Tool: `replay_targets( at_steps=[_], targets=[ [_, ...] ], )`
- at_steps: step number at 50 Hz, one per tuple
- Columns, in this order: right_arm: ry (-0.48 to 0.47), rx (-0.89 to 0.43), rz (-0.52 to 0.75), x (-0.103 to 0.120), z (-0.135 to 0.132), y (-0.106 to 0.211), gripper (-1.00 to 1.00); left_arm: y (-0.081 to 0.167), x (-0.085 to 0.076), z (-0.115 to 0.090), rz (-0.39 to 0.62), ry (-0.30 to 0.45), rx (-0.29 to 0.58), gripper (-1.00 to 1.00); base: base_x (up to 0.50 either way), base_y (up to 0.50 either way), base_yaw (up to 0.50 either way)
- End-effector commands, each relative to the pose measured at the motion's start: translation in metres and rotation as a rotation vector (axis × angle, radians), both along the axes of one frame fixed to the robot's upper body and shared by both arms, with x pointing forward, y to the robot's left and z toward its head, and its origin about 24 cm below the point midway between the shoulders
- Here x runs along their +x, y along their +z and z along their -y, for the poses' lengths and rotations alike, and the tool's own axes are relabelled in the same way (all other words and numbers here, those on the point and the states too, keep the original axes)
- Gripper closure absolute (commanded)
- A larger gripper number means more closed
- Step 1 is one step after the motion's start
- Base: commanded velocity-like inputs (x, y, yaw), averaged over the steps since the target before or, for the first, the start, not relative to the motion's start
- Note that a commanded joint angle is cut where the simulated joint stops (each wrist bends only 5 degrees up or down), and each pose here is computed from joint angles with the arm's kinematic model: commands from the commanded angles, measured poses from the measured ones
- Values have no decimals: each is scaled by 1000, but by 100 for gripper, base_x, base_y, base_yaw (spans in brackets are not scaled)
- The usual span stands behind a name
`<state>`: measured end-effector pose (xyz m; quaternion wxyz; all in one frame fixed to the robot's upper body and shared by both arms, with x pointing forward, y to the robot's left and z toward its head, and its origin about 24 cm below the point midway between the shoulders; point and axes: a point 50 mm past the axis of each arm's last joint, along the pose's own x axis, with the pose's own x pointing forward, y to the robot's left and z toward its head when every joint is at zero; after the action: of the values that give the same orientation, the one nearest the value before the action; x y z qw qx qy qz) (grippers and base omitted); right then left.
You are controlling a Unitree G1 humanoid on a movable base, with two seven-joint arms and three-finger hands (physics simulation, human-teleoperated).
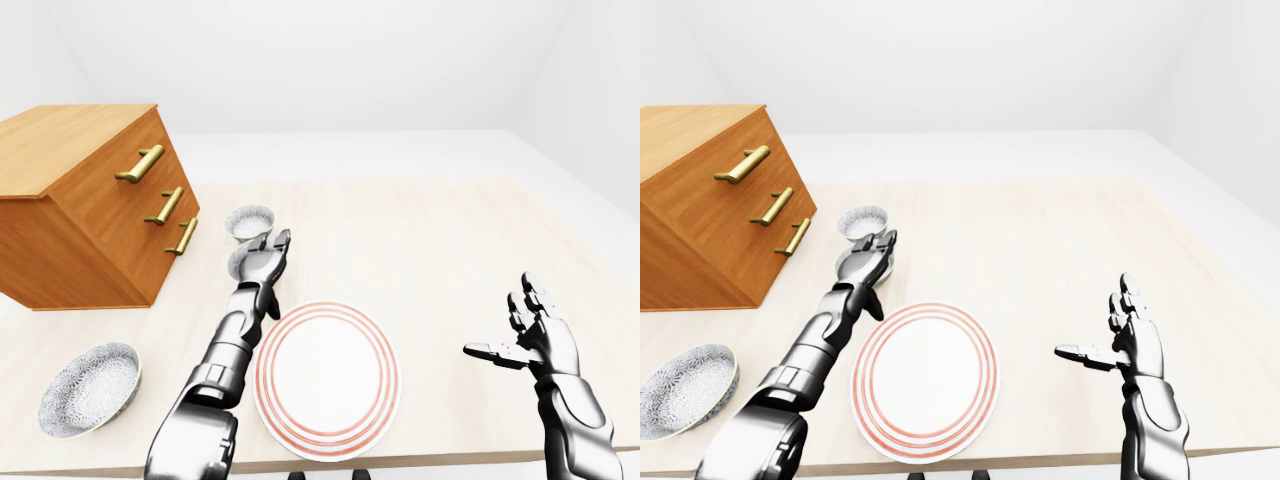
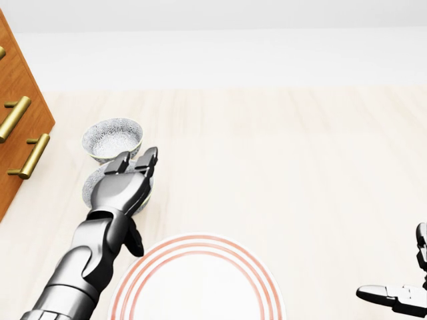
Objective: Put the bowl in the middle on the plate.
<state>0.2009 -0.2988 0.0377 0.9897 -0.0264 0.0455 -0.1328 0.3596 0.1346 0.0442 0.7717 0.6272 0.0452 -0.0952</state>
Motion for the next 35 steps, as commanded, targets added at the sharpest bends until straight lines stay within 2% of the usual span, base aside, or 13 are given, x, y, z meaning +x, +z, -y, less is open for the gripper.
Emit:
replay_targets(
  at_steps=[1, 35],
  targets=[
    [1, -1, 0, 0, 0, 0, -100, -1, 1, 3, 17, -3, -9, -100, 0, 0, 0],
    [0, -2, 0, 0, 0, 0, -100, -4, -1, 1, 6, -6, 18, -100, 0, 0, 0]
  ],
)
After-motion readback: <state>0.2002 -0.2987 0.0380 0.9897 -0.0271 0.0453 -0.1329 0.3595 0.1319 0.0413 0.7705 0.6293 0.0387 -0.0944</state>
